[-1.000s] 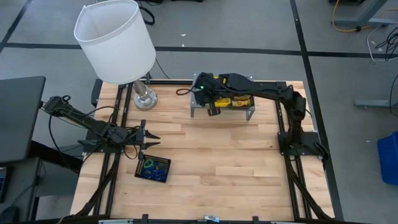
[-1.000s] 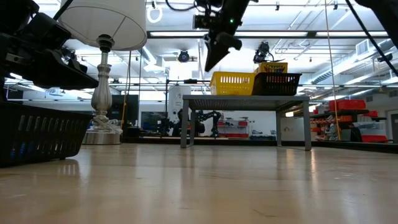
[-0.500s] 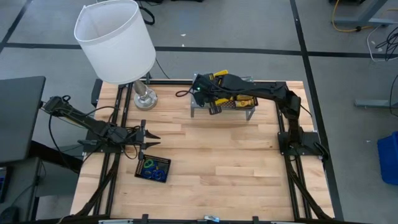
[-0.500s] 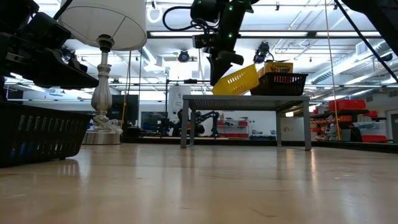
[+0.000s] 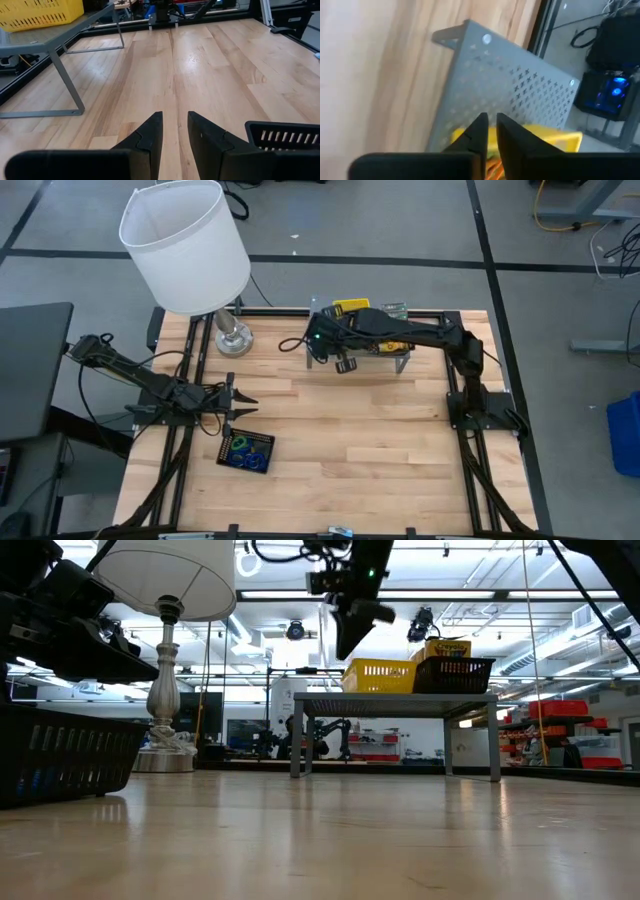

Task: Pick & Place Office Desk Supplies
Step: Put the yellow bin with rubber bands on the shelf

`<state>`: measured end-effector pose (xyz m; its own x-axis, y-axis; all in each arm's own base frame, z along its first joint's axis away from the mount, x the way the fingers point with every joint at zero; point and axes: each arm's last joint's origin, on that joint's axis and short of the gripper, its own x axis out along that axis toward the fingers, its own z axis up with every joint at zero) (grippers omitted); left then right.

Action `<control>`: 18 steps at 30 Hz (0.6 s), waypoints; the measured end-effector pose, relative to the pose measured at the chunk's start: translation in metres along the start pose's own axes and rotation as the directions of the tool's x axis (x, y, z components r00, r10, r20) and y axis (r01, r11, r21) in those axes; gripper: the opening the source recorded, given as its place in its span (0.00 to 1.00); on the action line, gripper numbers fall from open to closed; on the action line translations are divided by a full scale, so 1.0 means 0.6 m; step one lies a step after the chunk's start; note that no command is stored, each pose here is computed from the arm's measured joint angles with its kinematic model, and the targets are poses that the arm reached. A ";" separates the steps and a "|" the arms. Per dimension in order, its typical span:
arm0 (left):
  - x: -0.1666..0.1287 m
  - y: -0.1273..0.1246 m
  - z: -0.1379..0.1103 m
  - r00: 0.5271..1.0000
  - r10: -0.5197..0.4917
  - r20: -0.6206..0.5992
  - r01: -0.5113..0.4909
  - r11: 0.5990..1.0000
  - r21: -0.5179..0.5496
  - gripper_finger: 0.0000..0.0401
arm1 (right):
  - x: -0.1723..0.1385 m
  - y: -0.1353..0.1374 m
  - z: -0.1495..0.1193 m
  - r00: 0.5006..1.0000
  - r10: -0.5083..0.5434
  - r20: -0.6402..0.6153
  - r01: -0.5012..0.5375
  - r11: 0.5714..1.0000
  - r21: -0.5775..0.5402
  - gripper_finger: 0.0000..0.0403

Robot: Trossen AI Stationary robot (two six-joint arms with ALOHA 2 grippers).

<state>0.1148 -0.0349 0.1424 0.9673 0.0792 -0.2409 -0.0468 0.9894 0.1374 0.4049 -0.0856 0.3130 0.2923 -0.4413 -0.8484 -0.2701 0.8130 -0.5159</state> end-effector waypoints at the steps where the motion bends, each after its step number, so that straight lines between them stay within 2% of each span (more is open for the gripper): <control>1: 0.000 0.000 0.000 1.000 0.000 0.000 0.000 1.000 0.000 0.25 | -0.008 0.003 0.000 1.000 0.011 -0.009 -0.011 1.000 0.009 0.12; 4: 0.000 0.000 -0.001 1.000 0.000 -0.008 0.000 1.000 0.004 0.25 | -0.033 0.011 -0.003 0.998 0.048 -0.046 -0.046 0.998 0.036 0.19; 8: 0.000 0.000 -0.003 1.000 0.000 -0.017 0.000 1.000 0.004 0.25 | -0.061 0.018 -0.020 0.982 0.146 -0.118 -0.137 0.987 0.084 0.32; 12: 0.000 0.000 -0.003 1.000 0.000 -0.017 0.000 1.000 0.004 0.25 | -0.057 0.009 -0.042 0.956 0.239 -0.168 -0.215 0.965 0.148 0.42; 18: 0.000 0.000 -0.004 1.000 0.000 -0.020 0.000 1.000 0.004 0.25 | -0.042 -0.024 -0.068 0.952 0.249 -0.180 -0.215 0.958 0.189 0.47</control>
<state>0.1143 -0.0347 0.1403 0.9623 0.0812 -0.2597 -0.0455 0.9890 0.1408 0.3641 -0.1014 0.3370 0.0459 -0.2860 -0.9571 -0.1479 0.9456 -0.2897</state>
